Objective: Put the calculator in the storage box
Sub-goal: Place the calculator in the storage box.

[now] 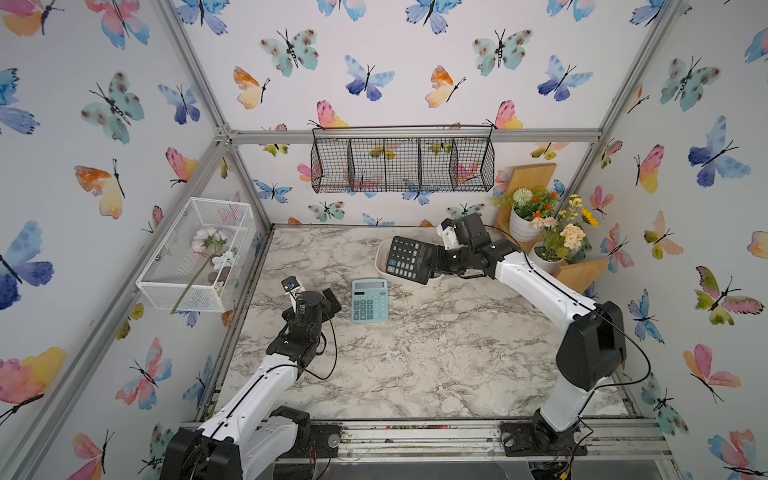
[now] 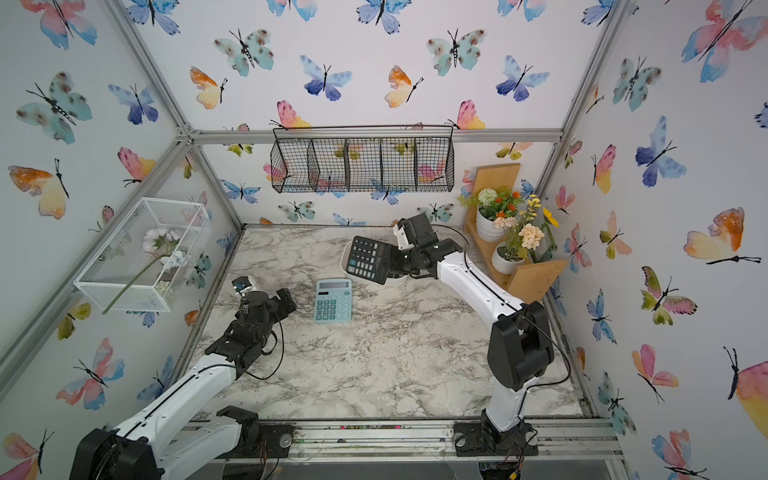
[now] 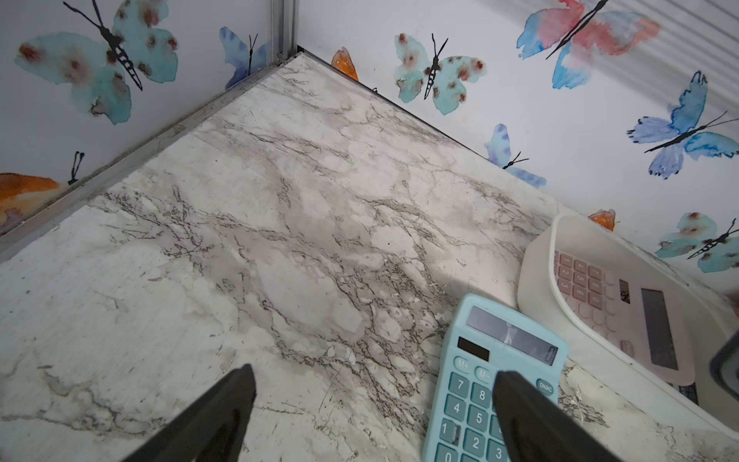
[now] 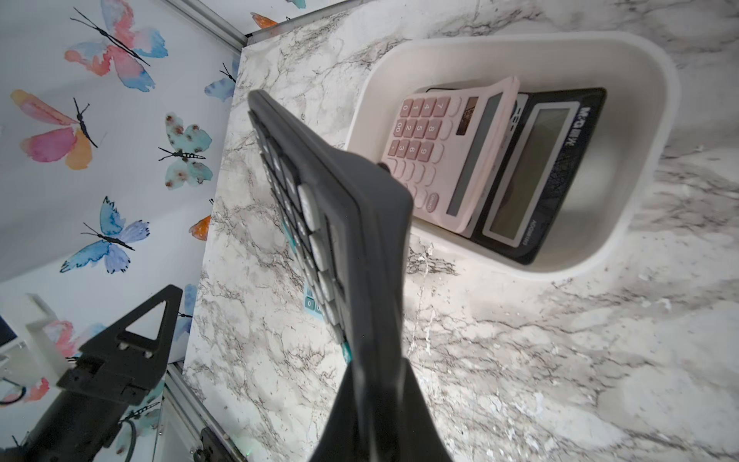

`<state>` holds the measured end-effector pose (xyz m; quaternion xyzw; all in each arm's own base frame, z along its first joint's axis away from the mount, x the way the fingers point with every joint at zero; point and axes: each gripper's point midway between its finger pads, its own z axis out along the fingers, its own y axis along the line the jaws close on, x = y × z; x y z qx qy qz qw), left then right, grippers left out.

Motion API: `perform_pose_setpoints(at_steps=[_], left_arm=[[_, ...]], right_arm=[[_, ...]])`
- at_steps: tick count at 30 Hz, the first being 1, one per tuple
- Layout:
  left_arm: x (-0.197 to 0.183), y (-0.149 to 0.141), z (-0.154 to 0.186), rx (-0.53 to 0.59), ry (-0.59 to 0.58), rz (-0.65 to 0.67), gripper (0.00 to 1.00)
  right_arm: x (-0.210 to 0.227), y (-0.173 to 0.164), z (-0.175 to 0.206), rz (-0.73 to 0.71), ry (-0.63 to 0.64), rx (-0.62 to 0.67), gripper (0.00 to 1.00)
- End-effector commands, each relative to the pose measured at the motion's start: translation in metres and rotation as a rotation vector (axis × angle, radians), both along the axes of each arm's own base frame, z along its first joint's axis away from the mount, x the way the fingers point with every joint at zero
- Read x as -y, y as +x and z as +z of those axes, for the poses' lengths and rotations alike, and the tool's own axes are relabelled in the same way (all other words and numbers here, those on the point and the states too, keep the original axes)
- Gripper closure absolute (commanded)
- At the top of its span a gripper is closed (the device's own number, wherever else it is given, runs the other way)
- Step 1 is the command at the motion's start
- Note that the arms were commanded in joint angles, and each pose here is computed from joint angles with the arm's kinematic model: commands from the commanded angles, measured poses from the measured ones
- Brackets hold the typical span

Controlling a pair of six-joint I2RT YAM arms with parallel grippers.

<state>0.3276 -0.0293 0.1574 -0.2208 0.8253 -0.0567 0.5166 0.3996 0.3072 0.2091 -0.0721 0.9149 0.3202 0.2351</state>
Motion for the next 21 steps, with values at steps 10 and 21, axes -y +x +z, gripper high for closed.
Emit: perform_pose_setpoints(at_steps=[10,21], left_arm=[[-0.005,-0.002,0.008,0.029,0.004,0.027,0.01],[-0.005,-0.002,0.007,0.027,0.003,0.025,0.01]], right_arm=[[-0.028,0.064,-0.013,0.001,0.059,-0.056,0.98],[-0.021,0.087,-0.047,0.005,0.038,-0.18,0.98]])
